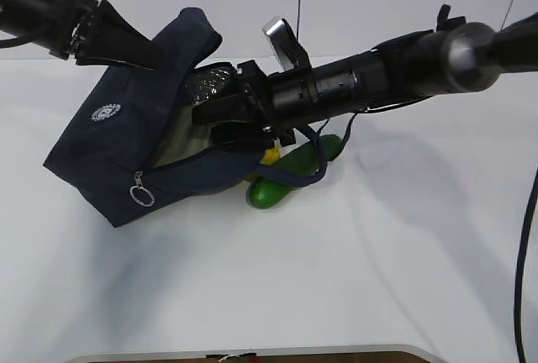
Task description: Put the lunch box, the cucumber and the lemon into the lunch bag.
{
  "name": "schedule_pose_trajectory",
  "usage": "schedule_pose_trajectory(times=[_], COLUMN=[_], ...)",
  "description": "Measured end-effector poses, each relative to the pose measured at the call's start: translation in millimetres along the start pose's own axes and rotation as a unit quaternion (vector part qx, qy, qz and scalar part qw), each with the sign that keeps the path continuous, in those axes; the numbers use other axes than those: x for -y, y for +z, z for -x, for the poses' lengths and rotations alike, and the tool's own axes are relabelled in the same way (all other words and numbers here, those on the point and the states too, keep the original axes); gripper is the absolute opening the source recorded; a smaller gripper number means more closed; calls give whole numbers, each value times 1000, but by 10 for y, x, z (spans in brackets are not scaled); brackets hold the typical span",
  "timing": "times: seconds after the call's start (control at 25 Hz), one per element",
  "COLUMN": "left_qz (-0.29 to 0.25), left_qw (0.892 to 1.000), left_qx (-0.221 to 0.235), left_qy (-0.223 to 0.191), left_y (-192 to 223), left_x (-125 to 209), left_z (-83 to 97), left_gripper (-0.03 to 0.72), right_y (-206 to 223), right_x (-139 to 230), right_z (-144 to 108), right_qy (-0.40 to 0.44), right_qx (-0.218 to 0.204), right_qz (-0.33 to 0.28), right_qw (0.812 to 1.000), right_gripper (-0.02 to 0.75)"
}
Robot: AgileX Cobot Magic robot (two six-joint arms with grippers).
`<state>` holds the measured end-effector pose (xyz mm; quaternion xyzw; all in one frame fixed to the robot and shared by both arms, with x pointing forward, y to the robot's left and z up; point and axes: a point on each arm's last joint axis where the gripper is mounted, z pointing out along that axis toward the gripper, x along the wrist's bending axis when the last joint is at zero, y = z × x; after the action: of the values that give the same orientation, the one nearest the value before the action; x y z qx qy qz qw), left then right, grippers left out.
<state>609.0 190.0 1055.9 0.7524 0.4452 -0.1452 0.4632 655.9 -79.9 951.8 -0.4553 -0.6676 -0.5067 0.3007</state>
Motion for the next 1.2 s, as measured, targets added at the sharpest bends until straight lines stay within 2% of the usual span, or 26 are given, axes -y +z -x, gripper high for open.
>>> schedule_pose_trajectory(times=[0.08, 0.2, 0.4, 0.52, 0.8, 1.04, 1.2], left_qz=[-2, -3, -4, -4, -7, -5, 4], left_qw=[1000, 1000, 1000, 1000, 997, 995, 994], left_qx=[2, 4, 5, 5, 10, 24, 23], left_qy=[0, 0, -4, -19, -83, -96, -107], left_y=[0, 0, 0, 0, 5, 1, -65], left_x=[3, 6, 8, 8, 11, 7, -1], left_z=[4, 6, 9, 9, 11, 31, -21], left_gripper=[10, 10, 10, 10, 10, 10, 10], right_y=[-96, -193, -345, -468, -741, -904, -933], right_x=[-12, -2, -11, -22, -15, 22, 30], right_z=[37, 72, -135, -302, -542, -515, -483], right_qy=[-3, -17, -63, -81, -100, -86, -69], right_qx=[-2, 17, 65, 111, 228, 325, 348], right_qz=[-7, -27, -61, -77, -105, -131, -132], right_qw=[1000, 999, 994, 987, 963, 933, 925], right_gripper=[428, 428, 428, 428, 428, 428, 428])
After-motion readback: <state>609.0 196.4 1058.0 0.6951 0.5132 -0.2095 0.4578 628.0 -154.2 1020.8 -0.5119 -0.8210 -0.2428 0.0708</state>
